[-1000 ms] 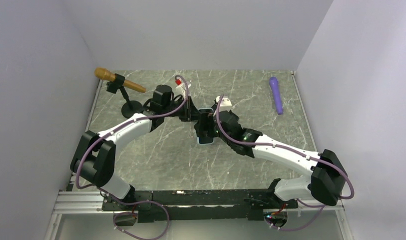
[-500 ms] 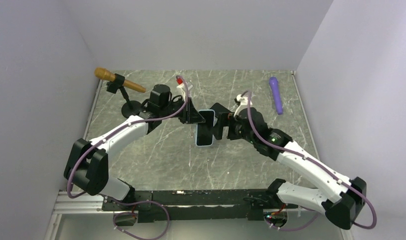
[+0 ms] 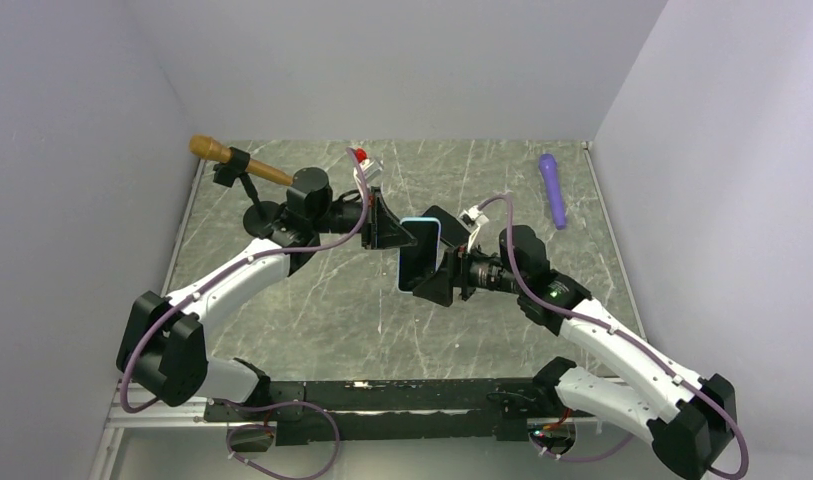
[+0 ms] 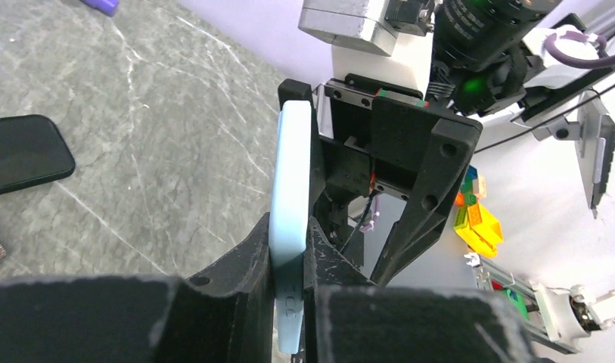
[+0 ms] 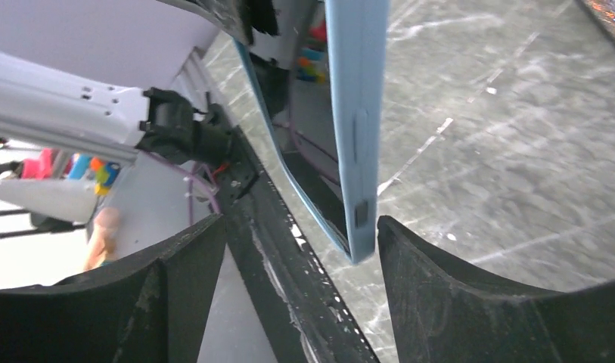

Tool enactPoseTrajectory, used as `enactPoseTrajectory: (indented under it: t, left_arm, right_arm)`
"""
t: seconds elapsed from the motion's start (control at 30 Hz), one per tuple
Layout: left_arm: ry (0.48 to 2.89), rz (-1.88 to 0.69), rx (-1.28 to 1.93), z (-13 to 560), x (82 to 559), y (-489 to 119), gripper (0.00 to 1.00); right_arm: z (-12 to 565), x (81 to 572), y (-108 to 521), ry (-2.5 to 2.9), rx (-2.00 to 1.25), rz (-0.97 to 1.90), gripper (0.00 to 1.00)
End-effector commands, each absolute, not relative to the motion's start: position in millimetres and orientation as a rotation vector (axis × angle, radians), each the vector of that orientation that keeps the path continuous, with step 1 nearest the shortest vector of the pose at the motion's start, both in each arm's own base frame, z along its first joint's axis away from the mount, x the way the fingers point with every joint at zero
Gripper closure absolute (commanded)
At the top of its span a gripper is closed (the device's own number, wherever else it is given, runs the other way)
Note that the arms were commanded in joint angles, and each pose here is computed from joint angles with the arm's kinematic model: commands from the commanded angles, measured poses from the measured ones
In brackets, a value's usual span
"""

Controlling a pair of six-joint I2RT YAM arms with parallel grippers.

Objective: Take the phone out of the phone case
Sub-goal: Adjust the phone.

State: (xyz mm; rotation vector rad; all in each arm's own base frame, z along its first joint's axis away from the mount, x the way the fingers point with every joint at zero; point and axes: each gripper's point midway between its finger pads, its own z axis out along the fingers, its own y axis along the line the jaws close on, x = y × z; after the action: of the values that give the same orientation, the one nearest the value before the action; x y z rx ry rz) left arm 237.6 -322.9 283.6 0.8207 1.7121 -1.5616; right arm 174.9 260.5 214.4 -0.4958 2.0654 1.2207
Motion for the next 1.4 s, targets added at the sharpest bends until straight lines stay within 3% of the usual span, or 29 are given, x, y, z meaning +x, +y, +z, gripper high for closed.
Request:
enactPoseTrajectory:
  t: [0.0,0.13,0.27,0.37,0.43,0.5,0.67,0.87,0.97,1.07,1.13,1.17,1.2,1.27,1.3,1.37]
  left_arm:
    - [1.531,-1.634,0.920,319,218,-324,1.00]
    - [1.541,-1.632,0.917,318,218,-326,1.00]
    - [1.590,-1.598,0.910,313,222,-327,0.99]
    - [1.633,-1.591,0.905,307,225,-330,0.75]
    - [1.657,-1.602,0.912,302,225,-332,0.59]
    - [1.673,-1.604,0.931,302,226,-333,0.55]
    - [1.687,-1.604,0.971,298,224,-333,0.67]
    - [1.626,-1.635,1.090,305,207,-329,0.63]
    - [1.574,-1.662,1.134,308,195,-331,0.70]
    - [1.524,-1.699,1.175,314,182,-332,0.94]
    - [1.523,-1.668,1.157,317,182,-331,1.00]
    - [1.517,-1.627,1.142,319,185,-330,1.00]
    - [1.538,-1.577,1.112,319,188,-327,1.00]
    - [1.553,-1.448,1.014,324,203,-321,1.00]
    - [1.554,-1.404,0.951,328,210,-317,1.00]
    - [1.528,-1.335,0.819,343,222,-301,1.00]
  right_arm:
    - [245,172,277,1.890,-0.597,1.347,0.27]
    - [249,178,284,1.855,-0.599,1.363,0.46]
    - [253,182,286,1.819,-0.589,1.372,0.72]
    - [253,187,286,1.815,-0.595,1.338,1.00]
    - [252,187,287,1.813,-0.651,1.322,1.00]
    - [252,186,289,1.819,-0.693,1.314,1.00]
    - [247,183,287,1.846,-0.775,1.285,1.00]
    - [241,169,287,1.901,-0.902,1.314,1.00]
    - [240,163,288,1.896,-0.923,1.353,1.00]
    - [240,159,290,1.904,-0.942,1.388,1.00]
    - [239,168,289,1.941,-0.888,1.344,0.99]
    - [238,174,287,1.960,-0.843,1.311,0.91]
    - [238,180,285,1.984,-0.784,1.288,0.65]
    - [239,190,282,2.009,-0.663,1.277,0.26]
    - [239,192,281,2.021,-0.608,1.279,0.13]
    - [240,198,281,2.006,-0.504,1.294,0.01]
